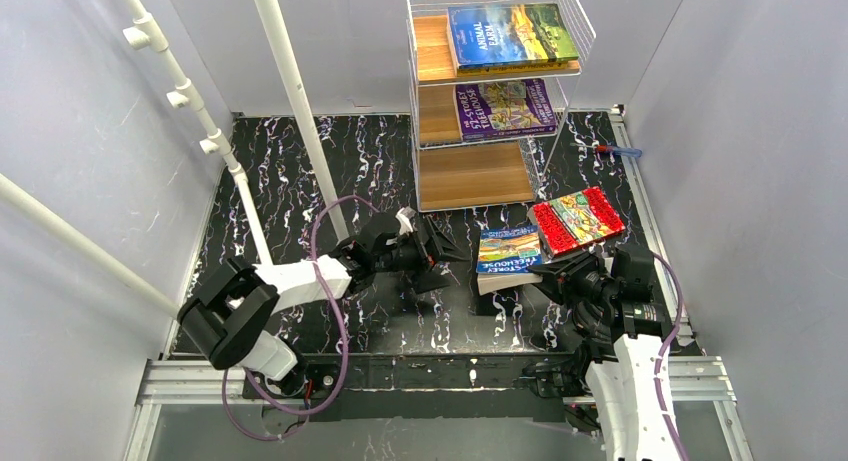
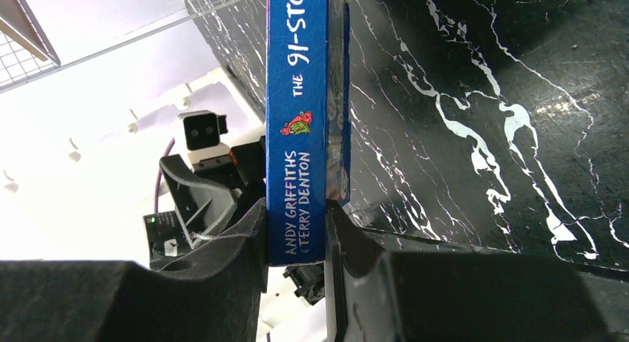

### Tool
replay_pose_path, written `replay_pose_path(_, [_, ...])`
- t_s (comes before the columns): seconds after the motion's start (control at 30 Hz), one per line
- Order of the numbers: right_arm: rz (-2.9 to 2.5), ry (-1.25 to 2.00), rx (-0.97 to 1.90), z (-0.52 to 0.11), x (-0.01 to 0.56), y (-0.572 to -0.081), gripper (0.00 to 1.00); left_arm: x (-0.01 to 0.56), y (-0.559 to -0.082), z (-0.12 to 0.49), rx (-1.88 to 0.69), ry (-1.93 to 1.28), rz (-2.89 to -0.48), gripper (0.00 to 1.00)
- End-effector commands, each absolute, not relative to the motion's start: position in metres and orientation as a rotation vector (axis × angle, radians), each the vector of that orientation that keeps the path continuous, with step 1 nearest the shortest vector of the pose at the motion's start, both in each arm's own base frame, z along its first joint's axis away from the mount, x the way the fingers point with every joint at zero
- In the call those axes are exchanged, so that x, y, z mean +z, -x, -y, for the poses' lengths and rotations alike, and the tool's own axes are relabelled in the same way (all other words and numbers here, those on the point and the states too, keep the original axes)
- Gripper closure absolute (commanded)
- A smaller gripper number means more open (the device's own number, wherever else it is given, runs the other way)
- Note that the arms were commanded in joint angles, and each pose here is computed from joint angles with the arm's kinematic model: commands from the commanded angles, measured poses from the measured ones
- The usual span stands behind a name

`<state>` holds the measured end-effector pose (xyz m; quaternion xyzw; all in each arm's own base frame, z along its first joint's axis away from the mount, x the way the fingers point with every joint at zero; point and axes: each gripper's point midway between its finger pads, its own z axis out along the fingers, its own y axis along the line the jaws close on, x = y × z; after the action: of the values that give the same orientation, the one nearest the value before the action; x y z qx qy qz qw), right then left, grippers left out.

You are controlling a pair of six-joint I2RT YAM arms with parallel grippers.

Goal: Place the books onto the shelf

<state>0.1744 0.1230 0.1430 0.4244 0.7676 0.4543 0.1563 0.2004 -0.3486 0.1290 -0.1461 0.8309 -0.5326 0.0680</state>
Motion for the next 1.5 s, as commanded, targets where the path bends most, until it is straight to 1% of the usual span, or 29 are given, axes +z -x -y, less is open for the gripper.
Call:
replay_pose_path(0.0, [-2.153, -1.088, 1.408, -0.132, 0.168, -0.174, 0.99, 0.136, -0.215, 0.357, -1.699, 0.546, -2.419, 0.02])
replay_pose_path(0.33, [-2.105, -1.122, 1.48, -0.136, 0.158, -0.17, 0.99, 0.121, -0.227, 0.383, -1.846, 0.738, -2.333, 0.02])
replay_pose_path(0.57, [-2.079, -1.119, 1.494, -0.136, 0.166, -0.174, 0.99, 0.108, -0.222, 0.396, -1.912, 0.785, -2.329, 0.02])
replay_pose_path(1.0, [-2.084, -1.131, 1.497, -0.136, 0.164, -0.17, 0.99, 0.112, -0.223, 0.43, -2.069, 0.81, -2.261, 0.02])
replay_pose_path(1.1, [-2.086, -1.142, 1.503, -0.137, 0.161, -0.168, 0.99, 0.117, -0.223, 0.434, -2.089, 0.798, -2.249, 0.07])
replay_pose_path(1.13, [-2.084, -1.146, 1.504, -0.137, 0.16, -0.168, 0.99, 0.117, -0.223, 0.435, -2.089, 0.799, -2.245, 0.11])
replay_pose_path(1.2, [-2.084, -1.15, 1.508, -0.137, 0.16, -0.168, 0.99, 0.119, -0.224, 0.437, -2.096, 0.795, -2.236, 0.23])
replay_pose_path(1.3, [-2.084, -1.148, 1.511, -0.137, 0.16, -0.168, 0.99, 0.118, -0.224, 0.437, -2.097, 0.797, -2.231, 0.45])
replay_pose_path(1.4, [-2.09, -1.139, 1.51, -0.138, 0.159, -0.167, 0.99, 0.117, -0.224, 0.437, -2.105, 0.795, -2.222, 0.73])
replay_pose_path(1.43, [-2.095, -1.133, 1.513, -0.138, 0.158, -0.166, 0.99, 0.12, -0.223, 0.437, -2.119, 0.785, -2.214, 0.88])
replay_pose_path(1.47, [-2.1, -1.132, 1.515, -0.138, 0.155, -0.166, 0.99, 0.122, -0.222, 0.438, -2.134, 0.772, -2.211, 0.96])
